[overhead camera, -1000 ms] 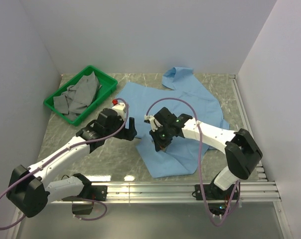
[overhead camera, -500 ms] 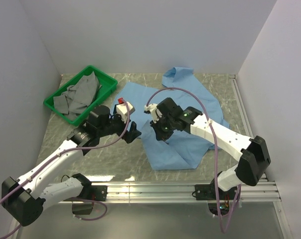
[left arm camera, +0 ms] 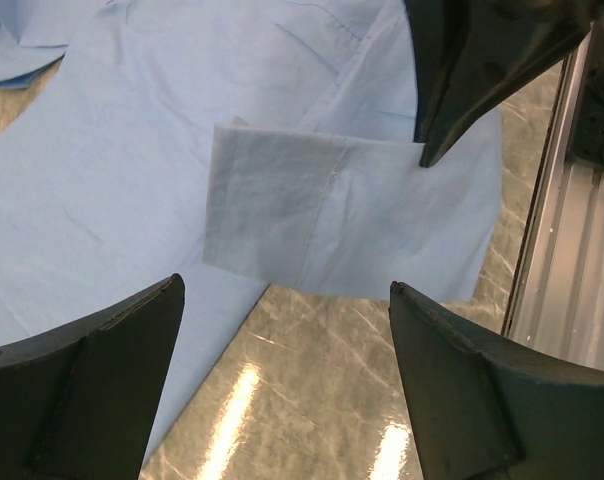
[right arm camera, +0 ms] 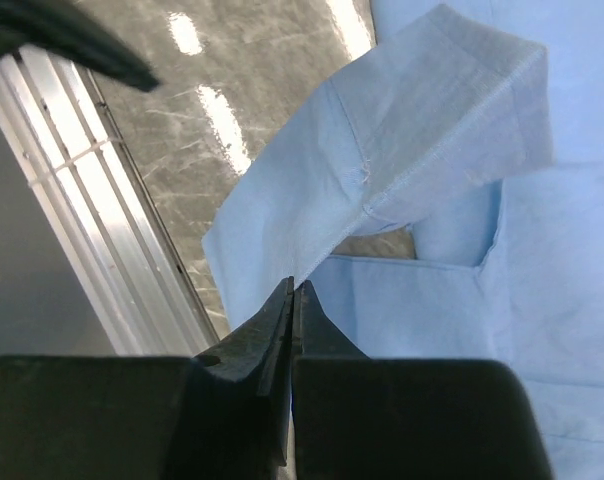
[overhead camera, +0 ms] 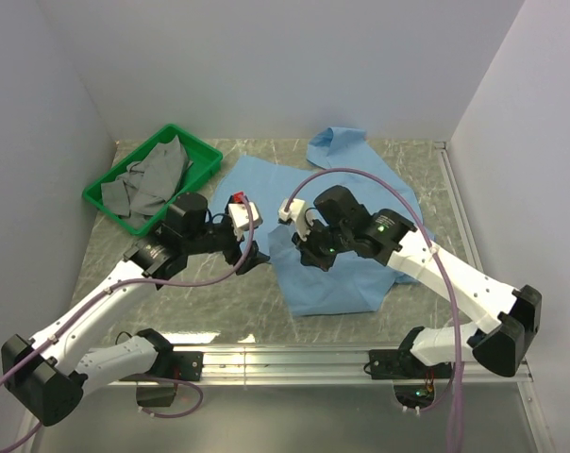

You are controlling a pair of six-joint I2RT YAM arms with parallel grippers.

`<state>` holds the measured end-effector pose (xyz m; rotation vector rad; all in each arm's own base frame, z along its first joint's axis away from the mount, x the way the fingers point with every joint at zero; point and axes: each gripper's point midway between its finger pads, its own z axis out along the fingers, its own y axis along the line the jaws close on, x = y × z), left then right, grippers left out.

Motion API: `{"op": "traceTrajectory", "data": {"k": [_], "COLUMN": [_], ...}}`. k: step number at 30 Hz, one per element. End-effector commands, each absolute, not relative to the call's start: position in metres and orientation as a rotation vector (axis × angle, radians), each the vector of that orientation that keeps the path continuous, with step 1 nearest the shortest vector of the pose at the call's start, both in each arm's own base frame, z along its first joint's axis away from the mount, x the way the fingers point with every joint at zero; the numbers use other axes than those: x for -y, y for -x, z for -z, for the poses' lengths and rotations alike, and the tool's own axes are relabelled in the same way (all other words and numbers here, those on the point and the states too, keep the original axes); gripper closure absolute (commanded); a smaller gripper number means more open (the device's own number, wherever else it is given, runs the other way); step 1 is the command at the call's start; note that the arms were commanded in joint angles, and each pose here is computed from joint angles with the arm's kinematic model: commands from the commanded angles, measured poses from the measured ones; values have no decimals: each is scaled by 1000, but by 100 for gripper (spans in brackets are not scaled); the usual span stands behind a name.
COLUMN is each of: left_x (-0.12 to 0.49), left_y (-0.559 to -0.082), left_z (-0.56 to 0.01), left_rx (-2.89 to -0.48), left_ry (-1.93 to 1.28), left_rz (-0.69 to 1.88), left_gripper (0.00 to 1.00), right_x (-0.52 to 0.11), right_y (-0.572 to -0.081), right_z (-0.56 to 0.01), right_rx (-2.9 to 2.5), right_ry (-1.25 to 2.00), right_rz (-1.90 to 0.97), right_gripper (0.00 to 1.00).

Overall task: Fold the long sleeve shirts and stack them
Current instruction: Fold the shirt

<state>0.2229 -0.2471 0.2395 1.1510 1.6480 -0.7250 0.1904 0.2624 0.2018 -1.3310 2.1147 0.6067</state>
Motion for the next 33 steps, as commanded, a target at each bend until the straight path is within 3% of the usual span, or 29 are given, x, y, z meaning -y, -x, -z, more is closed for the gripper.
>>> {"op": "traceTrajectory", "data": {"k": [1, 20, 33], "left_x": [256, 273, 291], "left_y": [-222, -229, -200], "left_z": [-258, -288, -292], "left_rx": [-1538, -1373, -1247], "left_ry": [-1223, -1379, -1592], "left_rz": [742, 744, 966], "left_gripper": [11, 9, 12], "right_x": [-268, -265, -262], "right_y": [-184, -170, -170], "right_z": [-226, -249, -261], "right_rx": [-1944, -1712, -1643], "right_ry": [1429, 1616, 1655], "right_rz": [-607, -510, -455], "right_gripper": [100, 100, 100]}}
